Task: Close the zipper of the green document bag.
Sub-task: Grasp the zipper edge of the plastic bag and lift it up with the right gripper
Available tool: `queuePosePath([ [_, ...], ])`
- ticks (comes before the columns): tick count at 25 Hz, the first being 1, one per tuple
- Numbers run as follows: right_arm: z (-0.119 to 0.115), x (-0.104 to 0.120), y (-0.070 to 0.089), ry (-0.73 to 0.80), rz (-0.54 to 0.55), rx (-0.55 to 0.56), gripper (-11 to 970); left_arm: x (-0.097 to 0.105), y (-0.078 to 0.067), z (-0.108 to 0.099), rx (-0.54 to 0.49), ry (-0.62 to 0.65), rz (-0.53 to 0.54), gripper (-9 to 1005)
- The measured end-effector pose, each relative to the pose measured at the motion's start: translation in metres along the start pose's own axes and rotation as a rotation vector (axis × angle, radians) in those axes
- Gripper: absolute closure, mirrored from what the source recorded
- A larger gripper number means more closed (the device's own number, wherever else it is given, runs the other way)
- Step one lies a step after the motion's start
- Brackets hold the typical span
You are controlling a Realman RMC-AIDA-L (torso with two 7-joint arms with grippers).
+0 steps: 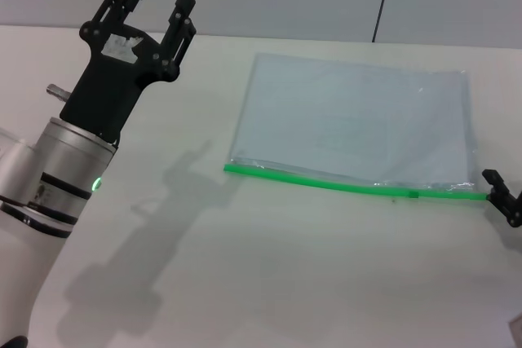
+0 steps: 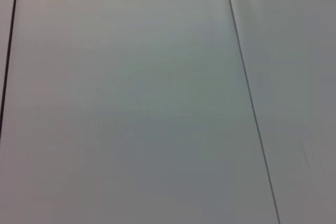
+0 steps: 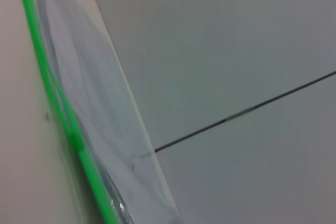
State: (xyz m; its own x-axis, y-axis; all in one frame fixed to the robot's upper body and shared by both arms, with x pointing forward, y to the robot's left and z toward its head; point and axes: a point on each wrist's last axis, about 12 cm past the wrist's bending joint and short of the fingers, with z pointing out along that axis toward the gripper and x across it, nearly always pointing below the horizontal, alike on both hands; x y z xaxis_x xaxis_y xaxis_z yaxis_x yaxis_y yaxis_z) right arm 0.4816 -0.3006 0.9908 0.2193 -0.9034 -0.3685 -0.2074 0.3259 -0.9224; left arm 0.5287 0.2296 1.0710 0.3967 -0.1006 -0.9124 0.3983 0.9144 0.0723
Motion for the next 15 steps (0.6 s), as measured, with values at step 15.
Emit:
queuePosePath([
  [15, -0.0045, 0.0042, 0.0091, 0.058, -0.15, -0.048, 77, 0.001, 0.001, 0.0007, -0.001, 0.01, 0.003, 408],
])
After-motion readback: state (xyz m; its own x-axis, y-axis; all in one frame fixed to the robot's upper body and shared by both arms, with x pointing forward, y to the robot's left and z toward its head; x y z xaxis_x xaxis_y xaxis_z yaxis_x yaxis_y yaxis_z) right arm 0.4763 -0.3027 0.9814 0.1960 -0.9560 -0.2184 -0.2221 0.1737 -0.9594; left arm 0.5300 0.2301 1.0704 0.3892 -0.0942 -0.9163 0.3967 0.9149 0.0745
